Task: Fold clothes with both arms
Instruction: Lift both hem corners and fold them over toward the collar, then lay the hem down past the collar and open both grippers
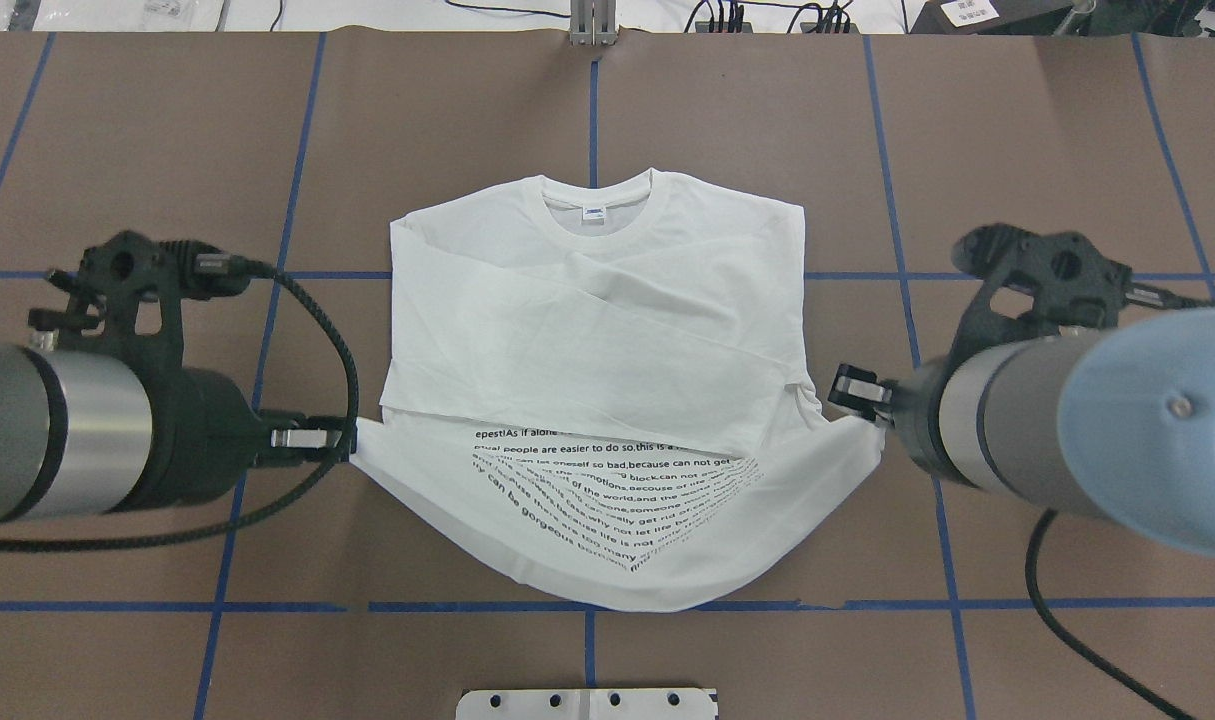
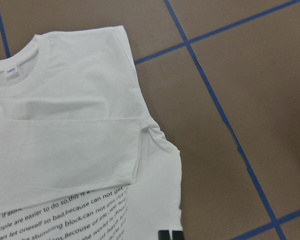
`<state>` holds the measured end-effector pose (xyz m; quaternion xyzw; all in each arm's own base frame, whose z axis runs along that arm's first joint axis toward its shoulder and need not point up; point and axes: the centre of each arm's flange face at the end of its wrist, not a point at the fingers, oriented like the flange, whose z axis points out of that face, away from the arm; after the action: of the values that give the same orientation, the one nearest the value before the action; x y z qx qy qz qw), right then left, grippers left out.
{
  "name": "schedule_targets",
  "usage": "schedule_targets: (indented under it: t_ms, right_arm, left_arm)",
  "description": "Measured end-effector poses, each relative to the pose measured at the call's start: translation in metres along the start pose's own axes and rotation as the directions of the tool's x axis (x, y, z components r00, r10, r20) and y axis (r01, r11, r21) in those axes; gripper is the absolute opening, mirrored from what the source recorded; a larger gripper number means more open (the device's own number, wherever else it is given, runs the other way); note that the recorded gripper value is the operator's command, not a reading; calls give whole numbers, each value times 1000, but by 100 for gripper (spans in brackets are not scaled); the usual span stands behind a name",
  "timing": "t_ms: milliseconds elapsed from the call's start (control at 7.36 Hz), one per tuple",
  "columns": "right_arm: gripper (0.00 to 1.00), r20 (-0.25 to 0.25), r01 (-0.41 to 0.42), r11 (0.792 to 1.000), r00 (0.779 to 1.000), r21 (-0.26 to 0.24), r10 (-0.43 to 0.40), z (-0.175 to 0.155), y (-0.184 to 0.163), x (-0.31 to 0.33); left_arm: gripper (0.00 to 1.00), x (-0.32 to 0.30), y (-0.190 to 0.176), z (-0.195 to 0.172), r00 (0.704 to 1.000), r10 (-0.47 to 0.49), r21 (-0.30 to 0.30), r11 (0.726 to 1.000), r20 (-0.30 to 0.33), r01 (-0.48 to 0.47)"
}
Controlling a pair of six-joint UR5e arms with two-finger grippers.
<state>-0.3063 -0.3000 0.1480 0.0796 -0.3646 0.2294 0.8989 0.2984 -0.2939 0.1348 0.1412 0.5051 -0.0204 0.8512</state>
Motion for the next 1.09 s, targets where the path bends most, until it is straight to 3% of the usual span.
schedule_targets:
  t_ms: [272,544,815,1087]
  right_arm:
    - [0,-1,-11,999,1000,33,11,43,-68,-31]
    - [0,-48,-22,996,999,84,26,80,-131,-63]
    - [0,-86,-28,992,996,122,39,106,-184,-84]
    - [0,-84,-33,990,995,138,44,168,-218,-101]
  left_arm:
    - [0,-13,-68,22,995,28,68,997,92,-34]
    - [0,-16,-135,63,984,38,107,993,175,-57]
    - [0,-25,-191,134,975,34,158,985,219,-70]
    - [0,-48,-223,207,972,37,187,979,231,-81]
